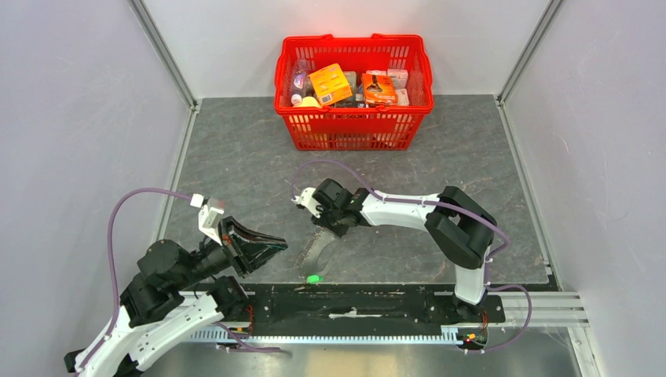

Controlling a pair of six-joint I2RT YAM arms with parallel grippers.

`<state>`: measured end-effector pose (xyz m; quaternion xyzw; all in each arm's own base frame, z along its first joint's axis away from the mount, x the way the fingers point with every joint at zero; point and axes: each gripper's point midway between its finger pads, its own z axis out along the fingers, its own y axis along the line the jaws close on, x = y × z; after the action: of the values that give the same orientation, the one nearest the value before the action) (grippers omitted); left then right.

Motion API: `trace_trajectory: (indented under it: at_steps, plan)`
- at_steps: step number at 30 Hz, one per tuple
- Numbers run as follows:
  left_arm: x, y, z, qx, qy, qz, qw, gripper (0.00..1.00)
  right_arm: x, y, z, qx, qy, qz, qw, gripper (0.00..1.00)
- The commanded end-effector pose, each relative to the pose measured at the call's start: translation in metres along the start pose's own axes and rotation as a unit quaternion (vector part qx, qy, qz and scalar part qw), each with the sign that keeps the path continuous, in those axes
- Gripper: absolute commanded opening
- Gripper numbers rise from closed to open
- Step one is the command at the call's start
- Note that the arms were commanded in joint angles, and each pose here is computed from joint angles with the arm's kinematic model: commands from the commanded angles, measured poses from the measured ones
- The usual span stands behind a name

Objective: Put the keys on the keyring

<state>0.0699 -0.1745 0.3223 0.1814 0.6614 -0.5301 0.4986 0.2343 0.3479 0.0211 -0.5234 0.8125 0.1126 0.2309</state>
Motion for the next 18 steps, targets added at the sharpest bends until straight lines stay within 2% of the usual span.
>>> trace_trajectory:
  at_steps: [1, 5, 8, 13, 18]
  plan:
    - [-0.001, 0.004, 0.004, -0.007, 0.003, 0.018, 1.0, 0.22, -0.018, -0.005, 0.003, 0.01, -0.02, -0.011, 1.0, 0.27]
    - [0.0, 0.004, 0.004, -0.006, 0.004, 0.018, 1.0, 0.22, -0.018, -0.011, 0.004, 0.023, -0.017, -0.013, 0.999, 0.16]
    - [0.0, 0.004, 0.004, -0.007, 0.006, 0.018, 1.0, 0.22, -0.02, -0.016, 0.001, 0.038, -0.018, -0.015, 0.999, 0.02]
    - [0.001, 0.003, 0.006, -0.002, 0.008, 0.017, 1.0, 0.22, -0.025, -0.018, -0.008, 0.043, -0.028, -0.019, 0.999, 0.0]
    - [0.0, -0.001, 0.007, 0.006, 0.009, 0.014, 1.0, 0.22, -0.036, -0.004, -0.031, 0.006, -0.041, -0.012, 0.999, 0.0]
